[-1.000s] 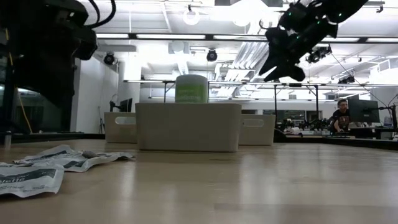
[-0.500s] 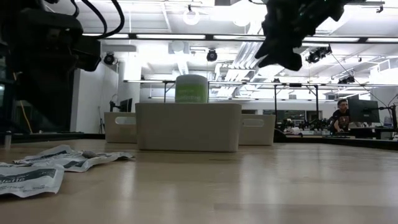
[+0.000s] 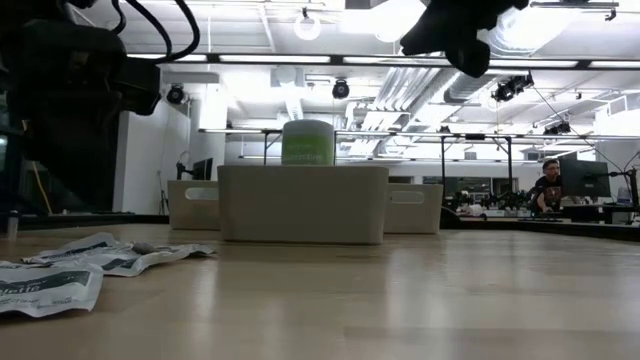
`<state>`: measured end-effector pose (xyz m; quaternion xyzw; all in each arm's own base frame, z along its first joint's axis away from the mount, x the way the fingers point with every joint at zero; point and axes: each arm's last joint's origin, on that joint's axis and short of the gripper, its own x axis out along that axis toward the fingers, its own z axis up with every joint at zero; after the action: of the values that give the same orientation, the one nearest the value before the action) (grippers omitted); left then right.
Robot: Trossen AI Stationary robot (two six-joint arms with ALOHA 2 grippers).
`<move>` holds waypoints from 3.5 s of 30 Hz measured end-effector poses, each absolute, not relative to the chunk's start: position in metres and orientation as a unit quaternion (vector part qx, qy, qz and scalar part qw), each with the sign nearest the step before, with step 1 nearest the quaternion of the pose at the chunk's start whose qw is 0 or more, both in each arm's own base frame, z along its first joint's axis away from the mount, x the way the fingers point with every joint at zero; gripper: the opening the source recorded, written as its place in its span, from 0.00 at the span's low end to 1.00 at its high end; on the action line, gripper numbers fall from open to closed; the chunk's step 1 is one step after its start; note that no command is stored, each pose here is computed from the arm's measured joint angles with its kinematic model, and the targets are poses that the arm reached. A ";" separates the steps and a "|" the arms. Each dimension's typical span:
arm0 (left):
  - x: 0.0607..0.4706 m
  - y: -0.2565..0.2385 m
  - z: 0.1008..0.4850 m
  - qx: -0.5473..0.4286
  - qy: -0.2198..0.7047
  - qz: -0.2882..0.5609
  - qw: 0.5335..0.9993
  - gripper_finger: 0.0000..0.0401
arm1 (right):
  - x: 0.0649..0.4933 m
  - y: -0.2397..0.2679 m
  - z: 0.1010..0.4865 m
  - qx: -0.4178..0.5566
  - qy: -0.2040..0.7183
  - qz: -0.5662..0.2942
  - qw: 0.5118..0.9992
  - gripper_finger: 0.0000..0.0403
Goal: Pick & Place First Aid Supplies
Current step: Put the towelette pack into the right bin
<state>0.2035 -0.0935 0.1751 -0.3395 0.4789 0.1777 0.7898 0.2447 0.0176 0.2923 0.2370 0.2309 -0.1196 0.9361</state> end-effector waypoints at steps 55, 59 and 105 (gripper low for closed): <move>0.202 -0.101 0.194 -0.201 0.465 0.147 0.849 0.00 | 0.243 0.031 0.292 0.242 0.222 -0.138 0.934 0.05; 0.197 -0.093 0.218 -0.271 0.449 0.088 0.847 0.00 | 0.246 0.032 0.288 0.236 0.226 -0.146 0.934 0.05; 0.220 0.043 0.289 -0.559 0.223 -0.145 0.785 0.00 | 0.345 0.045 0.310 -0.303 0.075 -0.016 0.950 0.46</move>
<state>0.2201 0.0427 0.2890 -0.5585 0.2234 -0.1455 0.7854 0.3452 0.0452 0.3099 -0.3031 0.0751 -0.0157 0.9499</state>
